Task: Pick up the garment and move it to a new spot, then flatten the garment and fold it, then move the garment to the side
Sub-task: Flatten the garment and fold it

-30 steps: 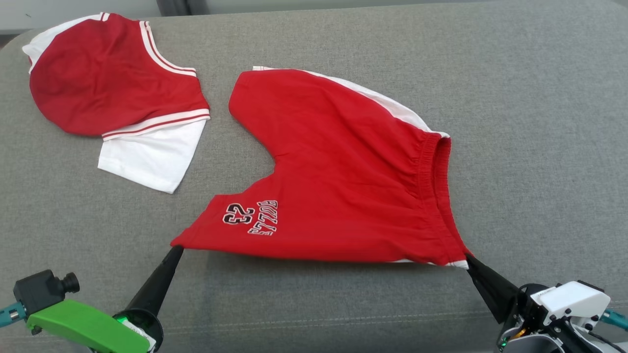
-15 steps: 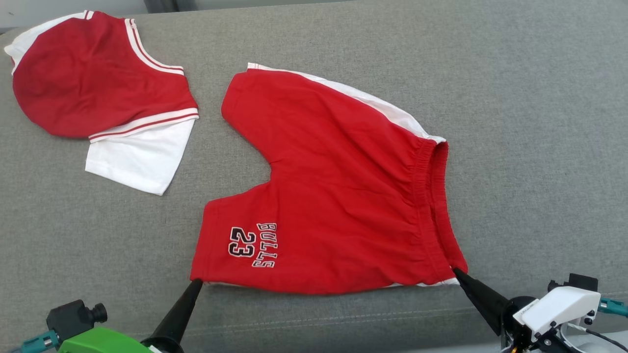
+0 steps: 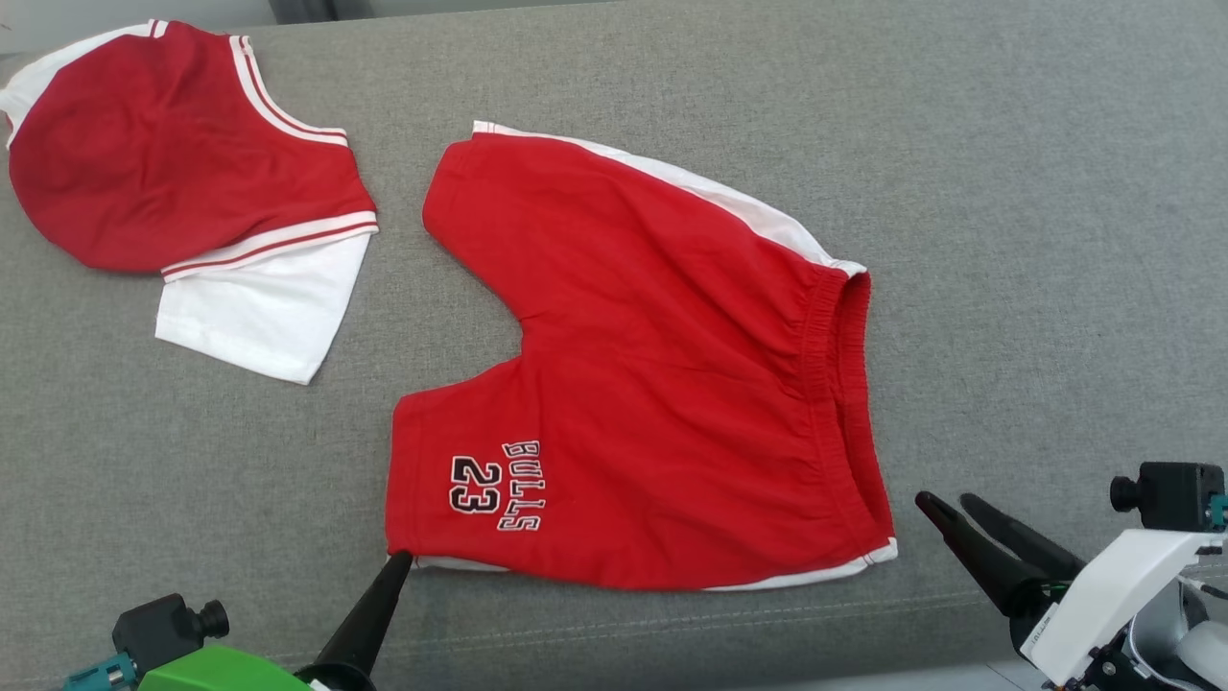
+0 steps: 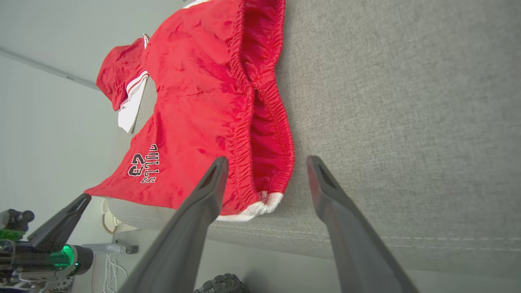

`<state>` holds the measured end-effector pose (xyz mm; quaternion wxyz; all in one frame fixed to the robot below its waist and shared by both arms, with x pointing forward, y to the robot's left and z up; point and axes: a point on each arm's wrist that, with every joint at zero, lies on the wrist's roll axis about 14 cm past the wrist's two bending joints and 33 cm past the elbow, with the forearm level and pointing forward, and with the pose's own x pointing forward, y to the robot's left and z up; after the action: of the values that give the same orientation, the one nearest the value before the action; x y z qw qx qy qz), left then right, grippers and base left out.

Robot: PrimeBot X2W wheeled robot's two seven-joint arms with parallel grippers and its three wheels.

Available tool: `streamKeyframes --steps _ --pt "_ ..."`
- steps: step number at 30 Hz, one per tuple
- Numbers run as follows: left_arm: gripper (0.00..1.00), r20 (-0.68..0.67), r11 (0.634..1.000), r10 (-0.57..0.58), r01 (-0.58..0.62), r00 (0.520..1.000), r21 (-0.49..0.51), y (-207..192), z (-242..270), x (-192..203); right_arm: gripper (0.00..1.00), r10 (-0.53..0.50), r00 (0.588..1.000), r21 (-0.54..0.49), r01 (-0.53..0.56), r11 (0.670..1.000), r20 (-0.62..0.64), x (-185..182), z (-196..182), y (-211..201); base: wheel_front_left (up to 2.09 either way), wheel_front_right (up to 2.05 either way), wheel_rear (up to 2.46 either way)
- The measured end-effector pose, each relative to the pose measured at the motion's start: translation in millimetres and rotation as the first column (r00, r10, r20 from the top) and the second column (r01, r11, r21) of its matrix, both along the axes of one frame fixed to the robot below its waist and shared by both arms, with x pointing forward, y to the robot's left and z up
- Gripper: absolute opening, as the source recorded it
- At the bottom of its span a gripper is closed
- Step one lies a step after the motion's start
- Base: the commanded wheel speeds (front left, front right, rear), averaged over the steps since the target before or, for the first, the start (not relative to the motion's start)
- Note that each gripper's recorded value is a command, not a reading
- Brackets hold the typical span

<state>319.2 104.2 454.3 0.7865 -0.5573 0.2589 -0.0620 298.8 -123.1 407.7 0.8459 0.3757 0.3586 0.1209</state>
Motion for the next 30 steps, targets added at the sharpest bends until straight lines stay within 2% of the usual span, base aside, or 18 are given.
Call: streamKeyframes --steps 3,7,8,9,11,14,17,24,27,30 --pt "0.0 0.0 1.0 0.0 0.0 1.0 0.002 -0.5 -0.7 0.1 1.0 0.177 0.973 -0.169 -0.151 0.974 0.147 7.4 11.1 -0.8 0.0 0.0 0.0" --pt "0.0 -0.003 1.0 0.003 -0.003 1.0 -0.004 -2.0 -1.2 0.0 1.0 0.389 0.874 -0.343 -0.284 0.895 0.291 15.5 29.4 3.4 0.0 0.0 0.0" --pt "0.0 -0.002 1.0 0.008 -0.008 1.0 -0.006 -2.1 -1.1 0.3 1.0 0.422 0.847 -0.376 -0.295 0.878 0.323 18.2 33.7 5.2 0.0 0.0 0.0" --pt "0.0 -0.002 1.0 0.012 -0.012 1.0 -0.009 -2.4 -1.0 0.8 1.0 0.461 0.803 -0.41 -0.301 0.861 0.378 18.8 38.8 15.5 0.0 0.0 0.0" --pt "0.0 -0.003 1.0 0.013 -0.013 1.0 -0.009 -2.4 -1.3 0.9 1.0 0.486 0.785 -0.408 -0.327 0.852 0.384 11.5 36.4 27.0 0.0 0.0 0.0" --pt "0.0 -0.006 1.0 0.017 -0.017 1.0 -0.012 -2.9 -2.2 0.6 1.0 0.508 0.787 -0.411 -0.358 0.838 0.351 1.1 25.4 30.8 0.0 0.0 0.0" --pt "0.0 -0.009 1.0 0.017 -0.017 1.0 -0.017 -4.5 -2.6 -0.5 1.0 0.541 0.785 -0.439 -0.39 0.81 0.301 -11.3 10.3 29.7 0.0 0.0 0.0" --pt "0.0 -0.014 1.0 0.021 -0.022 1.0 -0.022 -5.7 -3.4 -1.8 1.0 0.549 0.795 -0.442 -0.408 0.799 0.258 -23.3 -5.0 31.6 0.0 0.0 0.0" --pt "0.0 -0.014 0.999 0.027 -0.027 1.0 -0.02 -4.7 -3.9 -1.3 1.0 0.521 0.822 -0.413 -0.402 0.817 0.232 -29.7 -11.4 33.7 0.0 0.0 0.0" --pt "0.0 -0.016 0.999 0.028 -0.028 0.999 -0.021 -5.0 -4.6 -1.0 1.0 0.412 0.887 -0.318 -0.337 0.886 0.208 -28.1 -14.0 37.2 0.0 0.0 0.0"
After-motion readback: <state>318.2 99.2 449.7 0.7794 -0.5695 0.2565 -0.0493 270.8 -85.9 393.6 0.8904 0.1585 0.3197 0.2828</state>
